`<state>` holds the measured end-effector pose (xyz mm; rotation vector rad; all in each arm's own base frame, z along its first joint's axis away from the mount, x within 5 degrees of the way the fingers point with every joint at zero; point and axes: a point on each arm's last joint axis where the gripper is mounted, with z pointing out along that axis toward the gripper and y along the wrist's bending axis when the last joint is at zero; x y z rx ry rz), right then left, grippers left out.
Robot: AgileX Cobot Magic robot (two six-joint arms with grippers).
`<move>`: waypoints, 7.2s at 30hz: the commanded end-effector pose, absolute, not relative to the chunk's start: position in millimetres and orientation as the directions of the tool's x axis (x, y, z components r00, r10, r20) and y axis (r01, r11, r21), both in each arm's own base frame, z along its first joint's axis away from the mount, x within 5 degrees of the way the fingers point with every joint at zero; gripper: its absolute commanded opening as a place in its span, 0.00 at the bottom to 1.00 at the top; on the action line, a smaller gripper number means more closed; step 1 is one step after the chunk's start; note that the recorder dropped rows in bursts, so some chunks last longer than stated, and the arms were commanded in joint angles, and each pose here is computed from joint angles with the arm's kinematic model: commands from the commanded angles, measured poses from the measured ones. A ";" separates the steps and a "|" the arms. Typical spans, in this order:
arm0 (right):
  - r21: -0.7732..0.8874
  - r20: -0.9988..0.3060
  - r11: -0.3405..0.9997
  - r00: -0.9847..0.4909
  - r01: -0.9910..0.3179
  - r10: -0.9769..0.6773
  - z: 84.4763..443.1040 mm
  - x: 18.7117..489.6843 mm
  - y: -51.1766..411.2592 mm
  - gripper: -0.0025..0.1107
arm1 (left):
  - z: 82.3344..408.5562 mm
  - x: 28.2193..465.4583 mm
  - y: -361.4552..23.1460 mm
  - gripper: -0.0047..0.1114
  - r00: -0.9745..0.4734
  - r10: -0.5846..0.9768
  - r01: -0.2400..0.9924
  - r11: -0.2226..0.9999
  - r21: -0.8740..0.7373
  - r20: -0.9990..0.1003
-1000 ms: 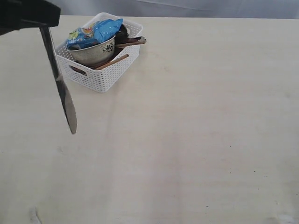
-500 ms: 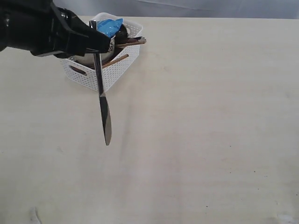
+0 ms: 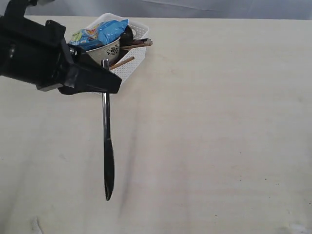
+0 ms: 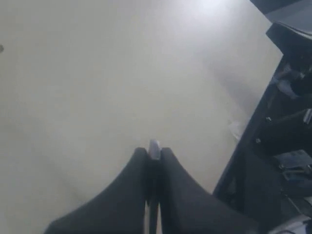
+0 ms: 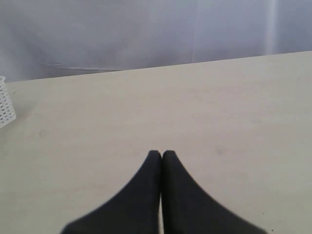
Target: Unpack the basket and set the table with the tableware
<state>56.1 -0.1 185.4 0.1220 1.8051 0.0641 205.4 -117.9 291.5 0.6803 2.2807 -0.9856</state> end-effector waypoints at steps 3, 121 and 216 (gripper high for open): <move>0.105 -0.968 0.994 -0.226 0.043 0.112 185.2 56.1 0.1 0.03 | 268.0 234.5 -73.5 0.04 -0.875 0.059 0.427 0.560 -0.710 -0.480; 0.105 -0.968 0.994 -0.226 0.043 0.112 185.2 56.1 0.1 0.03 | 320.7 263.9 -58.4 0.04 -0.691 0.070 0.465 0.805 -0.369 -0.719; 0.105 -0.968 0.994 -0.226 0.043 0.112 185.2 56.1 0.1 0.03 | 352.3 402.1 -218.0 0.04 -0.393 0.692 0.832 0.548 0.087 -0.605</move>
